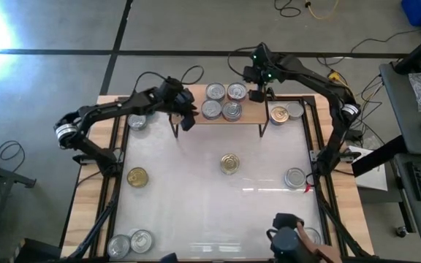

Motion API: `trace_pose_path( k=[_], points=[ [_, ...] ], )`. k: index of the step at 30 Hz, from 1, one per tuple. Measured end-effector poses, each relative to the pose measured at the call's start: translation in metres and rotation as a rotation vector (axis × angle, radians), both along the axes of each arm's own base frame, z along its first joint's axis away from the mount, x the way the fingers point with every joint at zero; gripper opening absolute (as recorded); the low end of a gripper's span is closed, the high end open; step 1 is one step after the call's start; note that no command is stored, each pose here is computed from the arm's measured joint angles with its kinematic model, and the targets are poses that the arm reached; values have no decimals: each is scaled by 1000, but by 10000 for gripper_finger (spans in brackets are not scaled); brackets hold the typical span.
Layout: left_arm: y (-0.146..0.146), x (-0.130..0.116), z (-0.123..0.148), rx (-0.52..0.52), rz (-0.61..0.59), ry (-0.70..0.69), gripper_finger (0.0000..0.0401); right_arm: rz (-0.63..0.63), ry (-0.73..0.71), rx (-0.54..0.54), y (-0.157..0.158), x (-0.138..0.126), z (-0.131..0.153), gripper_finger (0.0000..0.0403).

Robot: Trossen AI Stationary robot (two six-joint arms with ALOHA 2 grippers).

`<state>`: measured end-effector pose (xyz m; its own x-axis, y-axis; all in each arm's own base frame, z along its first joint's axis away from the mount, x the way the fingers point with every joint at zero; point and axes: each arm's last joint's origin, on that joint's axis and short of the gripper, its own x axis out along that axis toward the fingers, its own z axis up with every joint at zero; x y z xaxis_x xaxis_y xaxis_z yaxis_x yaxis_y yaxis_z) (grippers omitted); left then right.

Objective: Stack canned seafood by type on shelf
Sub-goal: Adjust the tuna cans on the shelf

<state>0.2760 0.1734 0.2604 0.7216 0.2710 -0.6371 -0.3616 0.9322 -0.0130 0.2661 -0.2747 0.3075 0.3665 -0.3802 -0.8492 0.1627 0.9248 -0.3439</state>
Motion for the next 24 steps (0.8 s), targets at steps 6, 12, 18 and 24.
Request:
trace_pose_path(
  k=[6,12,18,24],
  points=[
    [1,3,-1,1,5,-18,109,-10,-6,6,-2,3,-4,400],
    [-2,7,1,9,0,-54,109,-7,-25,-12,-3,5,-3,400],
    [-4,9,2,10,-9,-56,109,-6,-31,0,0,7,-3,400],
    [-4,8,9,30,8,-38,109,-6,-37,-7,1,6,2,400]
  ],
)
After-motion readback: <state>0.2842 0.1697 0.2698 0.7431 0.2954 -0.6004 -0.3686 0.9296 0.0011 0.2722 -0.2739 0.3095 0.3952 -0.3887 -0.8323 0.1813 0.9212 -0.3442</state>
